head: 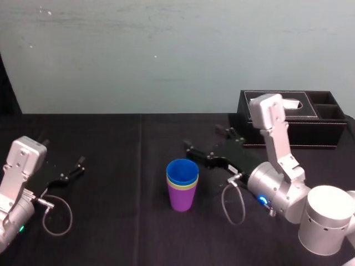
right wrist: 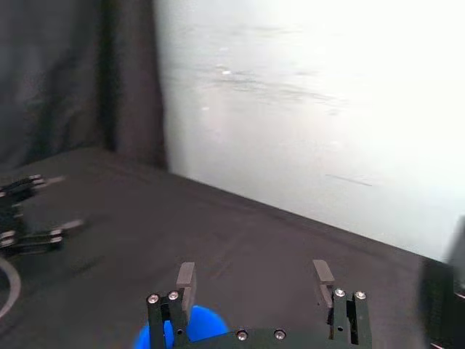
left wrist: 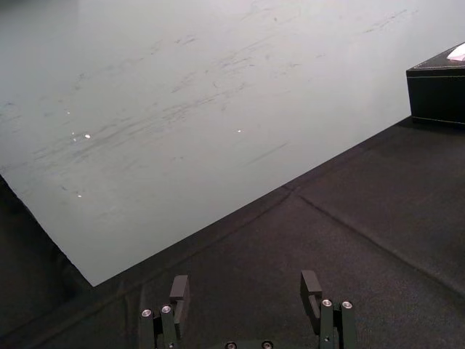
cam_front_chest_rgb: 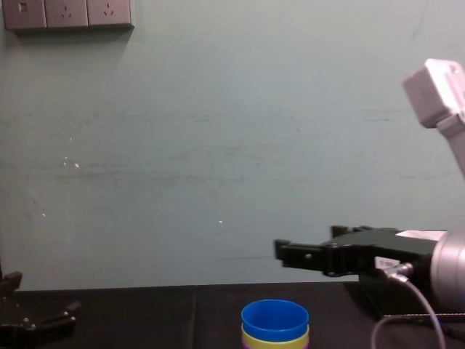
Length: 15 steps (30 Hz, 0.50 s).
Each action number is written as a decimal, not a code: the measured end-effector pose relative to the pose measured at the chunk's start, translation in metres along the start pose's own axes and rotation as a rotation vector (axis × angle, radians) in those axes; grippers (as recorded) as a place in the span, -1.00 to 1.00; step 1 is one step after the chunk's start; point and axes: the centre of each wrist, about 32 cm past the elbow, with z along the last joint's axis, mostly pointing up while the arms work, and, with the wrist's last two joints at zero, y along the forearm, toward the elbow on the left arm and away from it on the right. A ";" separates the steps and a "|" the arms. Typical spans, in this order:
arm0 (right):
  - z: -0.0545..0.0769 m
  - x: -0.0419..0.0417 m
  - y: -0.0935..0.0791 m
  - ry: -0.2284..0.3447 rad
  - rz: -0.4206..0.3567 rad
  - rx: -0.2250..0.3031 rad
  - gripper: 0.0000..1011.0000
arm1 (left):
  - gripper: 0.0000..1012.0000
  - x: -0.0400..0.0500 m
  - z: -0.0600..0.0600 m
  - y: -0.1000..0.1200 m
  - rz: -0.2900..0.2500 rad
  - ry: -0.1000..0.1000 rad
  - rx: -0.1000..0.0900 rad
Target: Stack the three plastic cups sequentially using one hand.
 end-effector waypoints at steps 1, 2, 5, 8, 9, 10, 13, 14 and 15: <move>-0.001 0.0000 -0.001 0.002 -0.016 0.000 0.98 | 0.98 0.0000 0.000 0.000 0.000 0.000 0.000; -0.002 0.0003 -0.002 0.004 -0.051 -0.006 0.98 | 0.98 0.0000 0.000 0.000 0.000 0.000 0.000; -0.004 0.0010 -0.003 0.004 -0.108 -0.039 0.98 | 0.98 0.0000 0.000 0.000 0.000 0.000 0.000; -0.007 0.0026 -0.003 0.006 -0.171 -0.108 0.98 | 0.98 0.0000 0.000 0.000 0.000 0.000 0.000; -0.010 0.0033 -0.002 0.003 -0.198 -0.144 0.98 | 0.98 0.0000 0.000 0.000 0.000 0.000 0.000; -0.011 0.0035 -0.001 0.002 -0.208 -0.161 0.98 | 0.98 0.0000 0.000 0.000 0.000 0.000 0.000; -0.015 0.0044 0.000 -0.005 -0.239 -0.208 0.98 | 0.98 0.0000 0.000 0.000 0.000 0.000 0.000; -0.016 0.0046 0.001 -0.007 -0.246 -0.218 0.98 | 0.98 0.0000 0.000 0.000 0.000 0.000 0.000; -0.018 0.0047 0.002 -0.012 -0.255 -0.232 0.98 | 0.98 0.0000 0.000 0.000 0.000 0.000 0.000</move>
